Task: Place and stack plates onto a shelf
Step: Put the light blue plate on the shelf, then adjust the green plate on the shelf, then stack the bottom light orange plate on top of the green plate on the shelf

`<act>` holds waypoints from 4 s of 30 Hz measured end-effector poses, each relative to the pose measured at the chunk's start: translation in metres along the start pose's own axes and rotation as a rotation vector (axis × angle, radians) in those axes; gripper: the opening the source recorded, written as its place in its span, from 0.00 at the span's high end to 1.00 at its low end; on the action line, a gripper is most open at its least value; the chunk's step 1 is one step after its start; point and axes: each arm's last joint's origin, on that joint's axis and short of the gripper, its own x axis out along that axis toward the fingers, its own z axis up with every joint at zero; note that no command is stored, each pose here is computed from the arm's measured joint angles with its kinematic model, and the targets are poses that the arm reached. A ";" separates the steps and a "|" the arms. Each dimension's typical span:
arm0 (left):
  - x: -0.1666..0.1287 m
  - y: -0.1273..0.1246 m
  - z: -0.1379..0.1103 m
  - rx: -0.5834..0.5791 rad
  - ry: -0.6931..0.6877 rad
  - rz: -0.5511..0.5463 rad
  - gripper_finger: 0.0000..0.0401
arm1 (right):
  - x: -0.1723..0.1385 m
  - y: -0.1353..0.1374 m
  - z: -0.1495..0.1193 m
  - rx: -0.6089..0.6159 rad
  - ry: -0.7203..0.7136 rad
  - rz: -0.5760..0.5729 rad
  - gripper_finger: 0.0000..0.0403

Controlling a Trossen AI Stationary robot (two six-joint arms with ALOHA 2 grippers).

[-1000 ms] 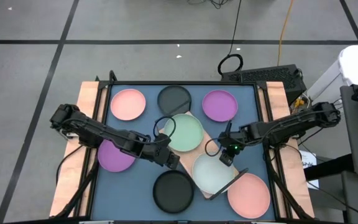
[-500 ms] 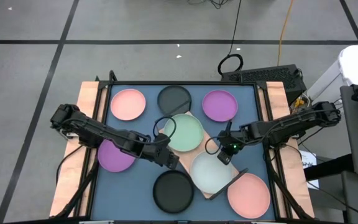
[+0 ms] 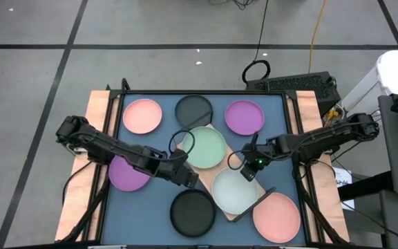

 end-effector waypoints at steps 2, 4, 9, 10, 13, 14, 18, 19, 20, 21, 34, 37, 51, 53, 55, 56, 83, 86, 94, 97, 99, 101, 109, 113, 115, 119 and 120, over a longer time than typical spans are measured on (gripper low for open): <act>0.000 0.000 -0.003 0.005 0.004 -0.002 0.64 | -0.001 0.000 0.000 0.006 -0.002 0.006 0.76; -0.001 -0.001 -0.005 0.012 0.009 -0.004 0.64 | -0.005 0.000 0.000 0.040 -0.009 0.019 0.72; -0.004 -0.002 -0.011 0.061 0.025 -0.015 0.64 | -0.019 0.000 -0.003 0.158 -0.030 0.061 0.67; -0.006 -0.002 -0.012 0.071 0.029 -0.019 0.64 | -0.023 0.000 -0.004 0.192 -0.033 0.070 0.67; -0.017 -0.004 -0.011 0.077 0.024 -0.058 0.64 | -0.033 0.000 -0.006 0.294 -0.038 0.119 0.67; -0.022 -0.005 -0.011 0.087 0.020 -0.070 0.64 | -0.037 0.000 -0.007 0.324 -0.039 0.139 0.67; -0.039 -0.003 -0.005 0.140 -0.052 -0.083 0.64 | -0.050 0.000 -0.009 0.408 -0.115 0.179 0.67; -0.043 -0.002 -0.004 0.149 -0.066 -0.082 0.64 | -0.054 -0.001 -0.009 0.438 -0.136 0.191 0.67; -0.047 -0.002 -0.002 0.161 -0.077 -0.083 0.64 | -0.056 0.000 -0.009 0.469 -0.162 0.204 0.67; -0.049 -0.001 -0.001 0.173 -0.089 -0.080 0.64 | -0.058 0.001 -0.008 0.496 -0.195 0.226 0.67; -0.057 0.000 0.002 0.267 -0.129 -0.078 0.64 | -0.038 0.020 0.051 0.536 -0.394 0.358 0.84; -0.057 0.003 0.004 0.278 -0.135 -0.052 0.64 | -0.024 0.020 0.070 0.464 -0.407 0.329 0.93; -0.053 0.016 0.020 0.251 -0.149 0.072 0.64 | 0.023 -0.004 0.096 0.385 -0.292 0.224 1.00; -0.053 0.016 0.020 0.249 -0.149 0.072 0.64 | 0.025 -0.006 0.093 0.390 -0.252 0.206 1.00; -0.053 0.017 0.021 0.249 -0.148 0.077 0.64 | 0.026 -0.007 0.090 0.387 -0.218 0.194 1.00; -0.053 0.017 0.021 0.249 -0.147 0.082 0.64 | 0.026 -0.007 0.088 0.385 -0.207 0.190 1.00; -0.055 0.017 0.010 0.299 -0.121 0.090 0.64 | -0.050 0.016 0.053 0.415 -0.411 0.293 1.00; -0.056 0.016 0.003 0.289 -0.110 0.078 0.64 | -0.060 0.027 0.042 0.403 -0.474 0.309 1.00; -0.061 0.014 -0.016 0.322 -0.077 0.065 0.64 | -0.106 0.068 0.025 0.324 -0.457 0.281 1.00; -0.062 0.015 -0.021 0.348 -0.070 0.074 0.64 | -0.128 0.081 0.020 0.286 -0.406 0.222 1.00; -0.062 0.017 -0.023 0.361 -0.071 0.091 0.64 | -0.142 0.089 0.015 0.262 -0.368 0.176 1.00; -0.063 0.018 -0.025 0.376 -0.074 0.107 0.64 | -0.155 0.094 0.010 0.235 -0.328 0.135 1.00; -0.066 0.022 -0.033 0.388 -0.103 0.146 0.64 | -0.175 0.094 -0.029 0.100 -0.073 0.051 1.00; -0.068 0.022 -0.038 0.390 -0.117 0.148 0.64 | -0.173 0.088 -0.046 0.081 -0.005 -0.049 1.00; -0.069 0.022 -0.040 0.387 -0.124 0.149 0.64 | -0.171 0.085 -0.053 0.064 0.021 -0.089 1.00; -0.070 0.022 -0.043 0.395 -0.122 0.150 0.64 | -0.169 0.083 -0.068 -0.008 0.062 -0.119 0.99; -0.070 0.023 -0.043 0.397 -0.122 0.152 0.64 | -0.167 0.083 -0.071 -0.025 0.070 -0.125 0.98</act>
